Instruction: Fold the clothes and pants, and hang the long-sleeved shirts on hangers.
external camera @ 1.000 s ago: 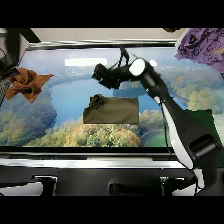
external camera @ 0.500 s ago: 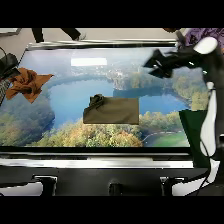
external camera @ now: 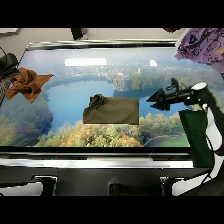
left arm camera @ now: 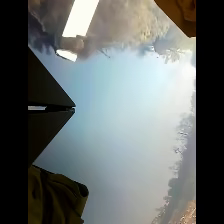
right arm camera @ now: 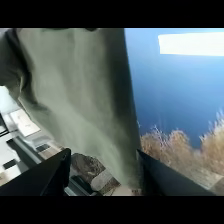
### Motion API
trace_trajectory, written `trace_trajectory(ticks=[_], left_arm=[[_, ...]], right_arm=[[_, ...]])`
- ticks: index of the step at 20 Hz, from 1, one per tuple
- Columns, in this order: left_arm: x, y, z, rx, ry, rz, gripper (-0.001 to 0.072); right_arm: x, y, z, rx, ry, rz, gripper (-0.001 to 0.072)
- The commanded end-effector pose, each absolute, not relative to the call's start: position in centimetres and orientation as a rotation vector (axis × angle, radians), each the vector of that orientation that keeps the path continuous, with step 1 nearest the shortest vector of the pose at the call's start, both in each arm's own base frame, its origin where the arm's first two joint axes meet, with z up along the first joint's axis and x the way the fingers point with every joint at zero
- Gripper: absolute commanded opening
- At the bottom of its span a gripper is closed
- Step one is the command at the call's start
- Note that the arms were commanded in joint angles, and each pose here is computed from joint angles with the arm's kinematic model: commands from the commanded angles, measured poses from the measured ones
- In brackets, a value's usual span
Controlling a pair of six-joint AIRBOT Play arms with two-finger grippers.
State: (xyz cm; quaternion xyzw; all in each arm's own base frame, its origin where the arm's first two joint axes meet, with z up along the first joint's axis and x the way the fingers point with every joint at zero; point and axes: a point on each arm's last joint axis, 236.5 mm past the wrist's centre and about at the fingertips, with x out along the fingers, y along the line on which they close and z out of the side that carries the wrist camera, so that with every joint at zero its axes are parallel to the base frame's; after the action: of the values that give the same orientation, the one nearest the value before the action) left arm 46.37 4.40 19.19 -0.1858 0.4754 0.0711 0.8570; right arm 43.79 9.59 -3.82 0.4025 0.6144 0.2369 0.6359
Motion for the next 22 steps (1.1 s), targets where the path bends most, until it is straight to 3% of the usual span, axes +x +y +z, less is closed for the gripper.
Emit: trace_trajectory(ticks=[1,5,11,12,13,14,15,22], left_arm=[[46.5,4.5,19.2,-0.391,0.994,0.150,0.0018],[46.5,4.4,19.2,-0.391,0.995,0.149,0.0018],[46.6,4.4,19.0,-0.394,0.999,0.151,0.0018],[46.6,4.4,18.9,-0.394,1.001,0.151,0.0018],[46.6,4.4,18.9,-0.394,1.000,0.151,0.0018],[46.6,4.5,18.9,-0.394,1.000,0.152,0.0018],[46.6,4.4,18.9,-0.394,1.000,0.151,0.0018],[46.6,4.4,18.9,-0.394,1.001,0.151,0.0018]], right_arm=[[43.0,11.7,-6.7,0.966,1.404,0.613,0.0475],[43.4,13.7,-8.8,0.933,1.416,0.605,0.0471],[43.2,15.9,-9.3,0.904,1.429,0.611,0.0390],[43.1,16.2,-9.4,0.897,1.433,0.616,0.0338],[43.0,16.6,-9.4,0.889,1.436,0.624,0.0231],[42.9,17.1,-9.3,0.886,1.437,0.631,0.0058],[43.3,17.2,-8.8,0.904,1.419,0.633,0.0030],[54.1,8.7,1.6,0.966,1.104,0.461,0.0029]])
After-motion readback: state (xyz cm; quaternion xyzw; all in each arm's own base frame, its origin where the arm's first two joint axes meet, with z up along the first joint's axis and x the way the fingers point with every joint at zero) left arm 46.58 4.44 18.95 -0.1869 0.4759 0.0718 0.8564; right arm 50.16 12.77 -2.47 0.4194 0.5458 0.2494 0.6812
